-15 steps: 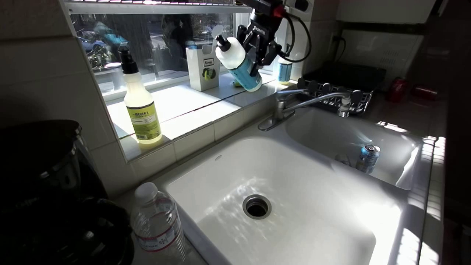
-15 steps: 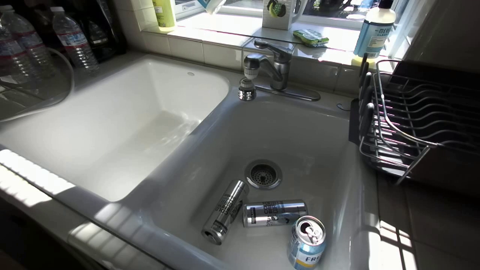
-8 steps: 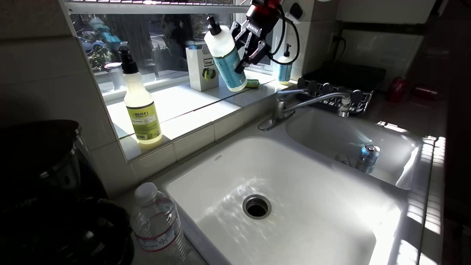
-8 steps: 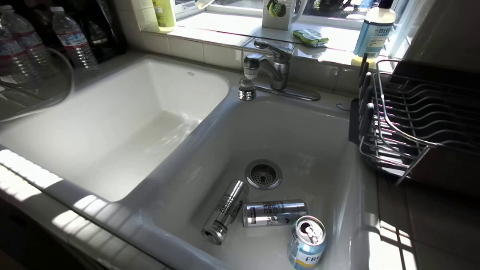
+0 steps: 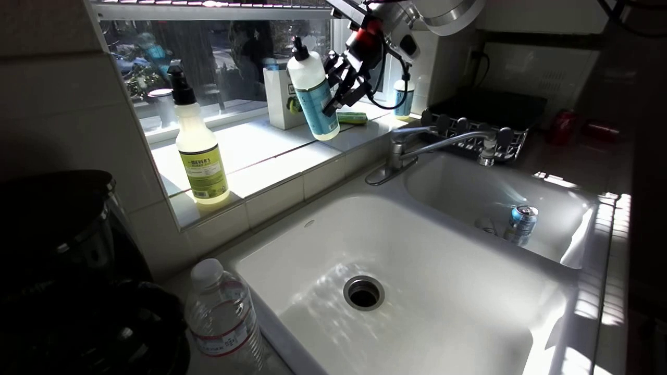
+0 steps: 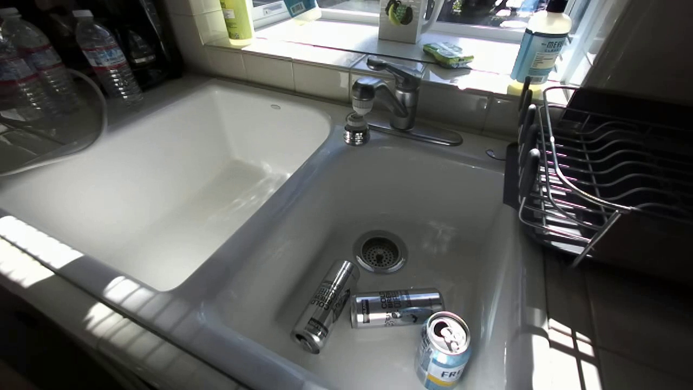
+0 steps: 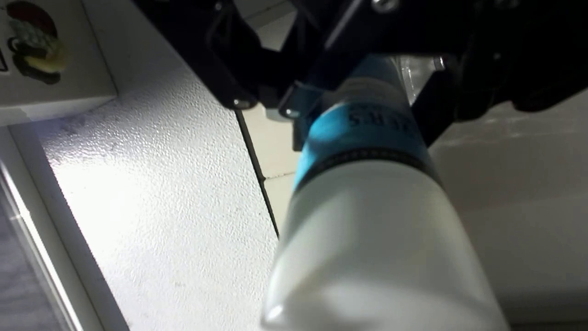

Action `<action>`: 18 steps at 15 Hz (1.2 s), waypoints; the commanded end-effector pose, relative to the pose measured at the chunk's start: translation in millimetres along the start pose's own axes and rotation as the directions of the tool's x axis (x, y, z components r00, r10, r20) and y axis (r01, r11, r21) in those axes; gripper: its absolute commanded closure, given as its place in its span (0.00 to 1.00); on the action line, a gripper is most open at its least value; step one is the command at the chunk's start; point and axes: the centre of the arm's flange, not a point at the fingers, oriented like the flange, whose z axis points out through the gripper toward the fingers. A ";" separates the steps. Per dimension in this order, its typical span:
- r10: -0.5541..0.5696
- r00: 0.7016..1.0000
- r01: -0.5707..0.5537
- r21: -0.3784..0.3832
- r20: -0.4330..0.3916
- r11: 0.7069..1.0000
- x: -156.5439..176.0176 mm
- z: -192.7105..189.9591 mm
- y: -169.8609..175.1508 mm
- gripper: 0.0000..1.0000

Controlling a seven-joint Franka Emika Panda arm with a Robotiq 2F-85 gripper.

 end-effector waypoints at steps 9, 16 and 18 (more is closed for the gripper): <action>0.174 0.971 -0.190 0.088 0.162 0.978 49.0 37.3 -8.7 0.69; 0.270 0.934 -0.295 0.078 0.233 0.952 74.6 59.4 -11.3 0.69; 0.287 0.925 -0.313 0.070 0.249 0.947 80.5 67.2 -9.9 0.69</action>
